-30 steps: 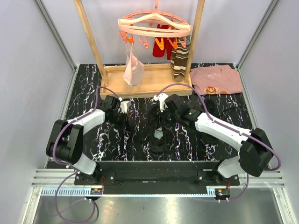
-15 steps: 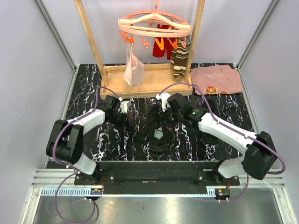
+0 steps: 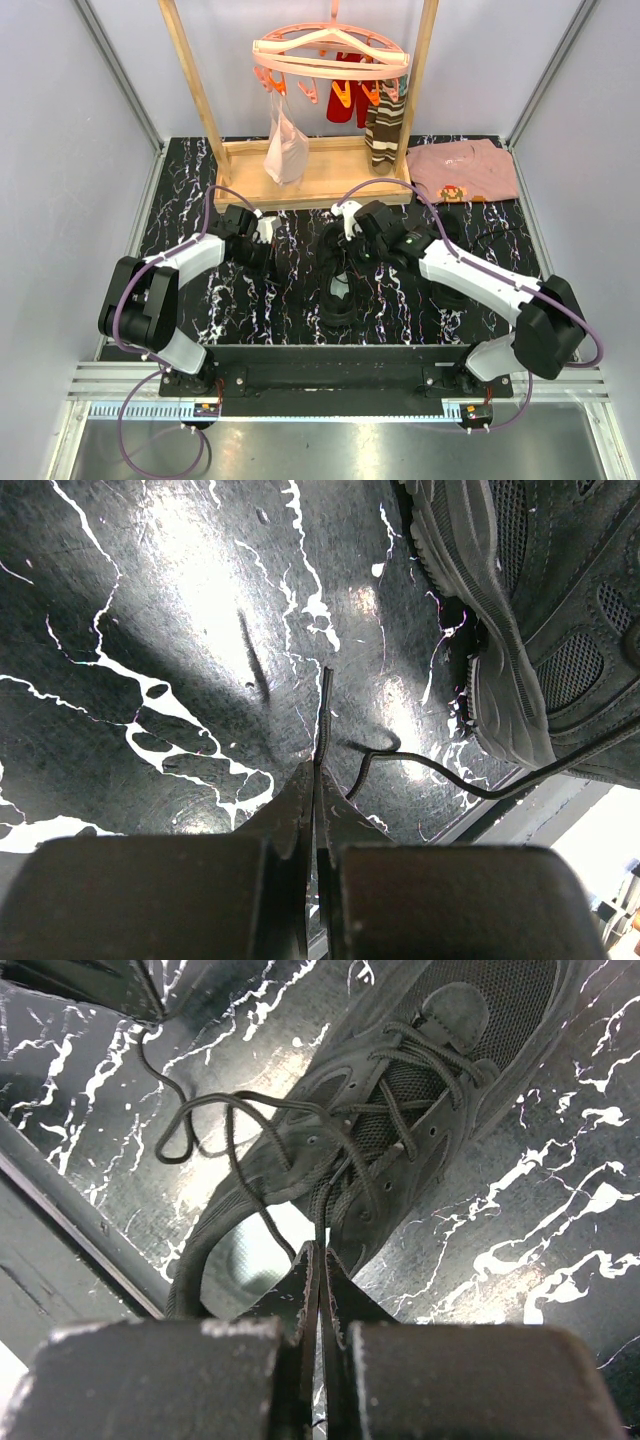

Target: Tie the shoes

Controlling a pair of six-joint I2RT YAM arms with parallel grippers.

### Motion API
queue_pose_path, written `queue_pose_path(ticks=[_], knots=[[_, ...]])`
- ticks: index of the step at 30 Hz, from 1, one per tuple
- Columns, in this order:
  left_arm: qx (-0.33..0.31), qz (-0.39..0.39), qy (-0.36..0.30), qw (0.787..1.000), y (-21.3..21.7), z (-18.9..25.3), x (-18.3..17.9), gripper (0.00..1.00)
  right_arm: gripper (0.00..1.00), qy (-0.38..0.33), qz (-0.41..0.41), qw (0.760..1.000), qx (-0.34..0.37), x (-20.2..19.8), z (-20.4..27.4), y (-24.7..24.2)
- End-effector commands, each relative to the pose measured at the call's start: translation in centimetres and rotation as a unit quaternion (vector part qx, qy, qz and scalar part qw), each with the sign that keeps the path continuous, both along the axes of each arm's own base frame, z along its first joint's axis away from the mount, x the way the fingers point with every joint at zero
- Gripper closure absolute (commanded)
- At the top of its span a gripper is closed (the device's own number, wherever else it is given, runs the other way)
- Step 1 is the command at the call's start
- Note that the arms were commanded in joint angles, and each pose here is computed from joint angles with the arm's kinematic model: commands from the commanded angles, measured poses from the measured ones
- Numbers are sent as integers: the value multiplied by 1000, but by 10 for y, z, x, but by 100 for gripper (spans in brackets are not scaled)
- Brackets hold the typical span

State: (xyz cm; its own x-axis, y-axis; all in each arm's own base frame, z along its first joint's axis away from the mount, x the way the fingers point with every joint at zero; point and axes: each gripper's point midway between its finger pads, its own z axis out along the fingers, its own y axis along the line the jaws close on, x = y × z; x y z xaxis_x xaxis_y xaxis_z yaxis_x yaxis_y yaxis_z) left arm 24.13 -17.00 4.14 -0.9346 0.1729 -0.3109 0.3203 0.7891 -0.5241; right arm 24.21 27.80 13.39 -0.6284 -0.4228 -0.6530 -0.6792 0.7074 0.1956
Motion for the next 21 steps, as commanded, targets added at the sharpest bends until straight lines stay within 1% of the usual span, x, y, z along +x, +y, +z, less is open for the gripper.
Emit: queue_pose_path(ticks=[1,7,8,9,10,12,13,14,17,18,19,21], knots=[[-17,-12,-21,1000,-6,11,2,100,100,-32,-17,999,8,22,18,7],[-16,-14,-26,999,-5,12,3,100,100,-53,-28,998,20,35,29,12],[-17,-14,-28,999,-6,13,3,98,100,-57,-28,998,22,36,31,13],[-19,-15,-27,999,-6,14,3,93,100,-56,-30,998,20,37,29,12],[-28,-20,-27,999,-8,17,3,84,100,-58,-30,998,19,38,29,12],[-55,-18,-35,998,-8,30,5,76,100,-60,-32,998,17,40,26,12],[-98,-22,-37,994,-14,45,3,71,100,-62,-30,998,15,41,25,12],[-124,-23,-73,989,-16,62,6,62,100,-64,-27,997,16,41,24,13],[-165,-34,-124,978,-22,97,12,58,100,-71,-20,997,19,42,21,15],[-170,-31,-129,977,-24,103,15,57,100,-73,-19,997,18,42,20,14],[-175,-12,-118,977,-26,108,19,57,100,-77,-18,997,18,43,19,14],[-189,2,-114,975,-33,115,31,56,100,-80,-18,996,20,42,17,13]])
